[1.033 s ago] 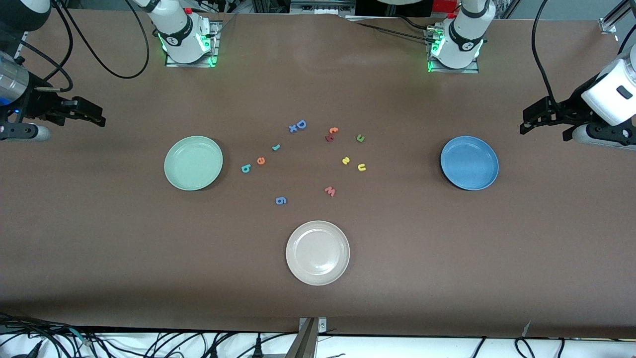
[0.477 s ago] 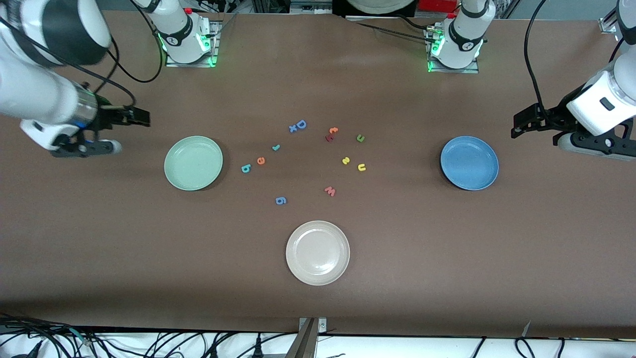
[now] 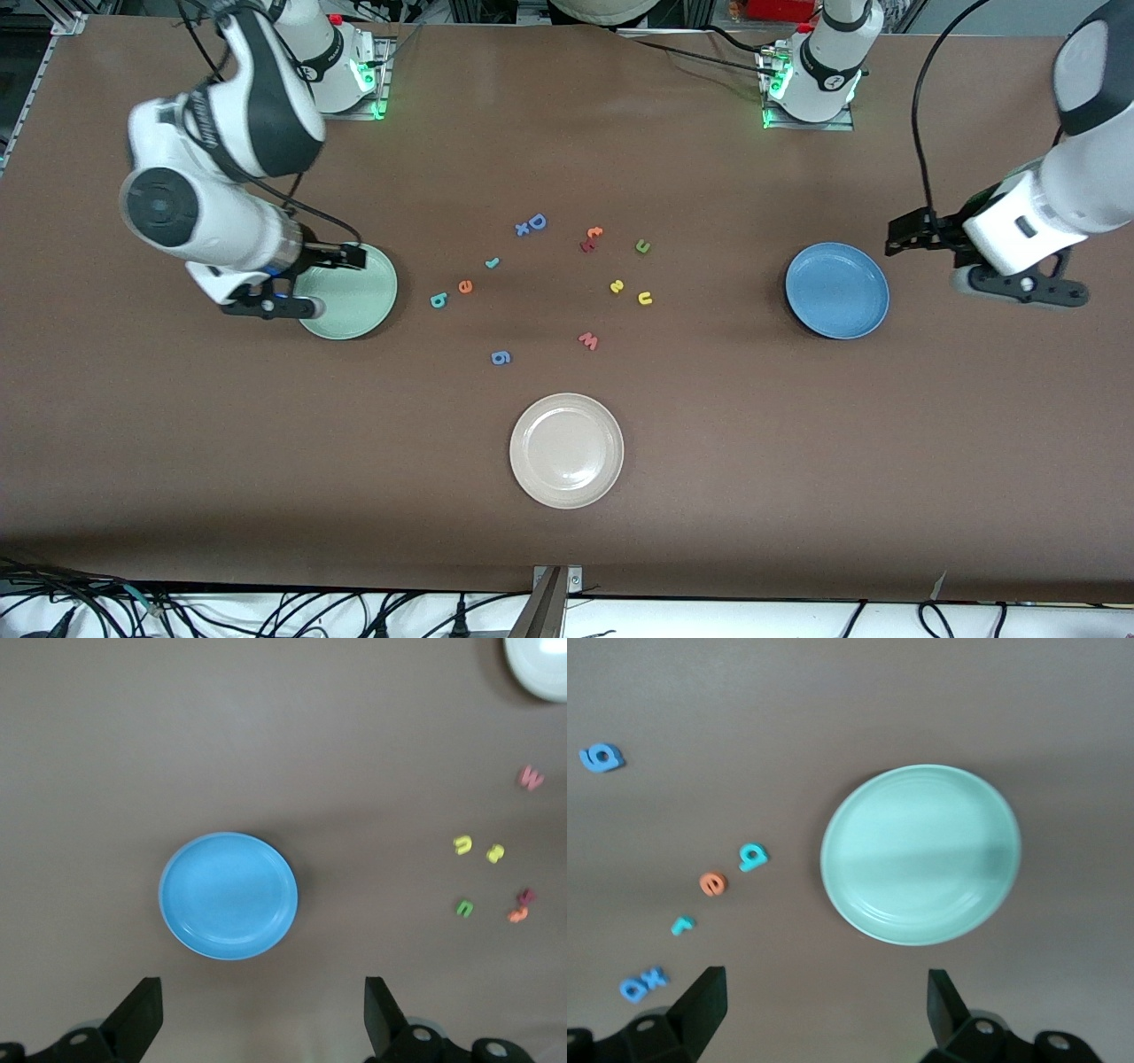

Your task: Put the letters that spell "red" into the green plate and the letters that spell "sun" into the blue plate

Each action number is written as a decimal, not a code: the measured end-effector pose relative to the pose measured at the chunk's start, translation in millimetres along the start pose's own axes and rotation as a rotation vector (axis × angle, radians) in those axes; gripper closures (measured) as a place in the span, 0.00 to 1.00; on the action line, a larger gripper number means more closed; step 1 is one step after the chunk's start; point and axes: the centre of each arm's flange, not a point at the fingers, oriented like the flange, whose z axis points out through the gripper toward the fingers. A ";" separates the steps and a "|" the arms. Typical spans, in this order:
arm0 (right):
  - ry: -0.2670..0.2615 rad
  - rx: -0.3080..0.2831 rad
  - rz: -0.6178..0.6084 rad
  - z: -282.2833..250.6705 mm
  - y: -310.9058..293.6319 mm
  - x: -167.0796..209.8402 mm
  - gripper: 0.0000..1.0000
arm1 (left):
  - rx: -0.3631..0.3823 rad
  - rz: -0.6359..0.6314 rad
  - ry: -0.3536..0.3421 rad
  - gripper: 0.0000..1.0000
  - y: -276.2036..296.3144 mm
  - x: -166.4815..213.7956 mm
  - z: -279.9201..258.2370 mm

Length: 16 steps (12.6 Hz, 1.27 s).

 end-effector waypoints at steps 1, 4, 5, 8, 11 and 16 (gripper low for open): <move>-0.002 -0.007 0.039 15.2 -12.7 -0.1 0.00 | 0.005 0.033 -0.029 0.00 19.5 4.0 19.9; 0.020 -0.006 0.198 72.6 -40.6 16.6 0.00 | 0.028 0.133 -0.070 0.00 95.7 11.3 60.1; 0.019 -0.010 0.245 93.7 -47.8 21.5 0.00 | 0.031 0.120 -0.065 0.00 116.5 13.4 72.9; 0.035 -0.010 0.400 142.0 -74.7 25.4 0.01 | 0.036 0.041 -0.060 0.00 151.6 12.3 127.7; 0.062 0.003 0.551 167.5 -103.3 17.8 0.08 | 0.038 0.059 -0.060 0.00 170.5 0.6 182.6; 0.112 0.048 0.626 207.0 -88.9 7.5 0.12 | 0.032 0.177 -0.016 0.00 227.8 -29.8 254.0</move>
